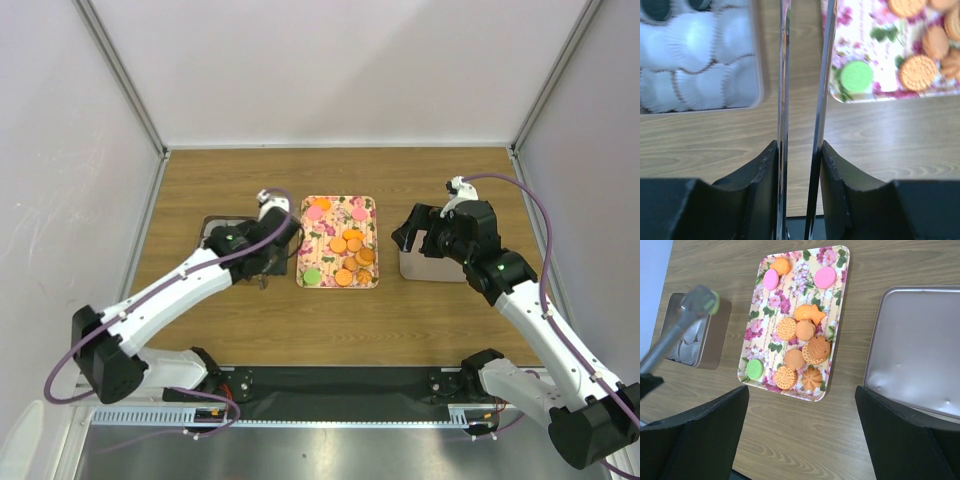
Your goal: Pack the cookies
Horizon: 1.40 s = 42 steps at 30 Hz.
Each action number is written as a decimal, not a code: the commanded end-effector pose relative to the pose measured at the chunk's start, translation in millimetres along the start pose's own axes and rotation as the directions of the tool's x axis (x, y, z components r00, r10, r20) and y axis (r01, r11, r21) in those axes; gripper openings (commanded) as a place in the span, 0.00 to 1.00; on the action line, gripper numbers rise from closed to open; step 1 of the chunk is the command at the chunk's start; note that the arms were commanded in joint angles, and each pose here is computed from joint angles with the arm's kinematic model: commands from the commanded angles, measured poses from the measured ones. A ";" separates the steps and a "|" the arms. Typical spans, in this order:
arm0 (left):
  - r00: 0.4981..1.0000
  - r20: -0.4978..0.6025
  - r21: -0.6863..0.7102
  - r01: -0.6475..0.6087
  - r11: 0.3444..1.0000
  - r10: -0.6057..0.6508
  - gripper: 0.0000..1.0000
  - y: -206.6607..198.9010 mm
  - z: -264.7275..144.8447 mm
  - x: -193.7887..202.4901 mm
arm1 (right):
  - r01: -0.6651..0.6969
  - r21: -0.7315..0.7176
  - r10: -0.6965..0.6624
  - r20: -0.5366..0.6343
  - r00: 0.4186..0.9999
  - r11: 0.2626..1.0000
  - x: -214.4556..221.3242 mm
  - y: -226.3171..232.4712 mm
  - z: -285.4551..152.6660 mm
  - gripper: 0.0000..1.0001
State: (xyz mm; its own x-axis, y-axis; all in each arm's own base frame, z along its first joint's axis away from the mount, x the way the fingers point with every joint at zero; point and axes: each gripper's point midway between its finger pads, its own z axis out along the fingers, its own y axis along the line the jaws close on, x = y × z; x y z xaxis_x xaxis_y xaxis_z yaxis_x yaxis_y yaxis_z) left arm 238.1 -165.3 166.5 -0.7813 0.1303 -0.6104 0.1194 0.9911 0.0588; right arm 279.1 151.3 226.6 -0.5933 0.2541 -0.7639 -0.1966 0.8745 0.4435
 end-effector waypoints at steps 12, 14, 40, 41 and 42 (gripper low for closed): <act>0.985 0.061 -0.091 0.169 0.981 -0.164 0.40 78.0 9.7 -19.1 | 0.007 -0.020 -0.007 0.020 1.000 1.000 -7.6 4.2 1.8 0.95; 0.985 0.052 -0.095 0.171 0.981 -0.167 0.40 79.1 15.3 -17.6 | 0.005 -0.020 -0.005 0.023 1.000 1.000 -8.4 4.2 1.5 0.95; 0.986 -0.023 -0.091 0.161 0.983 -0.164 0.41 76.1 44.7 3.7 | 0.007 -0.019 -0.006 0.021 1.000 1.000 -5.7 2.9 0.3 0.95; 0.986 -0.025 -0.091 0.161 0.983 -0.163 0.41 76.2 45.1 4.9 | 0.009 -0.017 -0.009 0.018 1.000 1.000 -4.9 2.3 0.8 0.95; 0.986 -0.025 -0.090 0.162 0.983 -0.165 0.41 76.0 45.0 5.3 | 0.008 -0.018 -0.008 0.019 1.000 1.000 -5.4 2.7 0.2 0.95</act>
State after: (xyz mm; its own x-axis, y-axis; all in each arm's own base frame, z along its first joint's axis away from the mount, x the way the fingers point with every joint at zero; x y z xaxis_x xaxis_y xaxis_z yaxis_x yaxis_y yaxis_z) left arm 266.2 -90.0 126.3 -0.8257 -0.0254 -0.5636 -0.0658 0.9965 0.0514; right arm 279.2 152.1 224.1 -0.6009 0.2517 -0.7586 -0.1969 0.8732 0.4457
